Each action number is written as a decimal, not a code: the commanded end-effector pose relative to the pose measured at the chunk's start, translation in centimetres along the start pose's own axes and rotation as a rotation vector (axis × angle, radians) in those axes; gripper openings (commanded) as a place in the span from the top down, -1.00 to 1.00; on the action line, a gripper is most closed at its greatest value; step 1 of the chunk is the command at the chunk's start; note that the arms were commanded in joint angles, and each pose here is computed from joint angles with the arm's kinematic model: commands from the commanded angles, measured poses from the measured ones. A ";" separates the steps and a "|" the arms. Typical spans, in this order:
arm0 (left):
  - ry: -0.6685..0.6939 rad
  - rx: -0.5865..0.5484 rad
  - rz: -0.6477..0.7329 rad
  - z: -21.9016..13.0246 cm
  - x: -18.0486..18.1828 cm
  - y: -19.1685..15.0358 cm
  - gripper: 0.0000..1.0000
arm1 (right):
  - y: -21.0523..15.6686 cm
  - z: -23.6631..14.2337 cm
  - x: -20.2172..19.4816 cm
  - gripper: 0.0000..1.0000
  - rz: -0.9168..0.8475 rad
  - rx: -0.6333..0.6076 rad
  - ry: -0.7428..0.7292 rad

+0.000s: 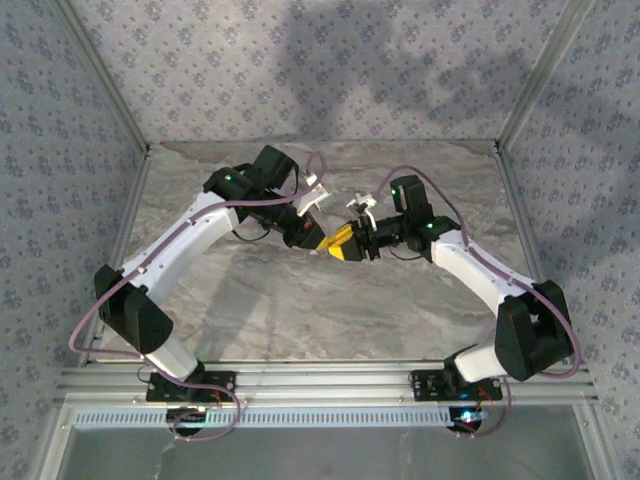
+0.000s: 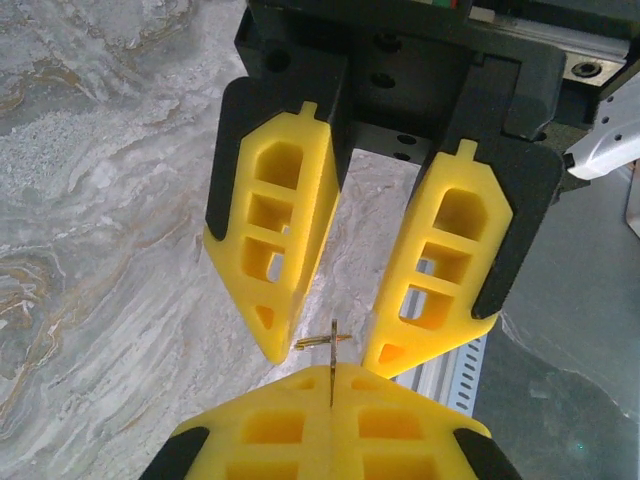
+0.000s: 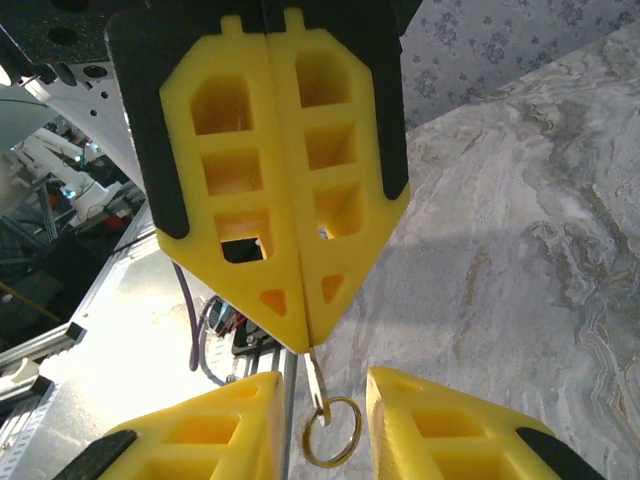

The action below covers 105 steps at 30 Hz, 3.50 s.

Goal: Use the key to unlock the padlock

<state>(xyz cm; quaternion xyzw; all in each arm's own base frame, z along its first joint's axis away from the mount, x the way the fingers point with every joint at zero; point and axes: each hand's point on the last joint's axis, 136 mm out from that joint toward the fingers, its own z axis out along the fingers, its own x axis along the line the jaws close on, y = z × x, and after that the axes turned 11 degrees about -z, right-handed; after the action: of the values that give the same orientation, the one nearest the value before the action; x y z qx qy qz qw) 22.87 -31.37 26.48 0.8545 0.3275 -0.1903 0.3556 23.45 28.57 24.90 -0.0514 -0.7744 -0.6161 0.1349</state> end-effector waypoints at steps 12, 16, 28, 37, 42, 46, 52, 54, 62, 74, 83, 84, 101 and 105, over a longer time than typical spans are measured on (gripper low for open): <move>0.012 -0.002 0.023 0.0 0.0 0.4 1.00 | 1.1 -0.4 1.3 0.52 -0.046 -0.022 0.033; 0.012 -0.004 0.024 0.0 0.0 0.4 1.00 | 1.0 -0.4 1.1 0.64 -0.037 -0.017 0.028; 0.002 -0.008 0.027 -0.1 -0.3 0.5 1.00 | 0.8 -0.3 0.5 0.37 -0.024 -0.006 0.009; 0.003 -0.007 0.027 0.0 -0.2 0.5 1.00 | 1.1 -0.1 0.2 0.40 -0.022 -0.008 0.004; 0.001 -0.007 0.029 -0.1 -0.3 0.4 1.00 | 1.0 0.0 -0.1 0.48 -0.016 -0.002 -0.001; -0.001 -0.008 0.032 -0.1 -0.3 0.4 1.00 | 1.0 0.0 -0.3 0.63 -0.011 0.001 -0.004; -0.001 -0.006 0.035 -0.1 -0.3 0.4 1.00 | 0.6 0.0 -0.4 0.96 0.000 0.012 -0.011; -0.001 -0.008 0.038 -0.1 -0.3 0.4 1.00 | 0.3 0.0 -0.4 1.00 0.007 0.018 -0.013; 0.006 -0.054 0.053 -0.8 -0.4 1.9 0.66 | -0.6 -0.1 -0.5 1.00 0.027 0.040 -0.034; 0.336 -0.446 -0.329 -5.2 12.8 5.6 -0.31 | -3.3 -4.4 -5.0 1.00 0.150 0.034 -0.430; 0.659 -0.390 -0.520 -4.2 24.6 5.7 -0.36 | -5.6 -6.6 -7.6 1.00 0.270 0.071 -0.693; 0.671 -0.384 -0.527 -4.0 25.4 6.1 -0.37 | -6.1 -6.9 -7.9 1.00 0.286 0.077 -0.721; 0.734 -0.288 -0.593 0.1 33.1 7.6 -0.39 | -7.3 -7.8 -8.2 1.00 0.344 0.102 -0.787; 0.728 -0.250 -0.586 1.3 33.2 7.0 -0.39 | -7.5 -8.2 -8.3 1.00 0.350 0.113 -0.805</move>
<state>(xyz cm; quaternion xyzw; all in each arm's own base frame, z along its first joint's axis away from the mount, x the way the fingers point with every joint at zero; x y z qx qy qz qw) 51.94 -21.44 10.81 0.6765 0.6828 0.0829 0.2631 31.09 20.24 17.38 -0.3960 -0.7786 -0.4818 -0.0690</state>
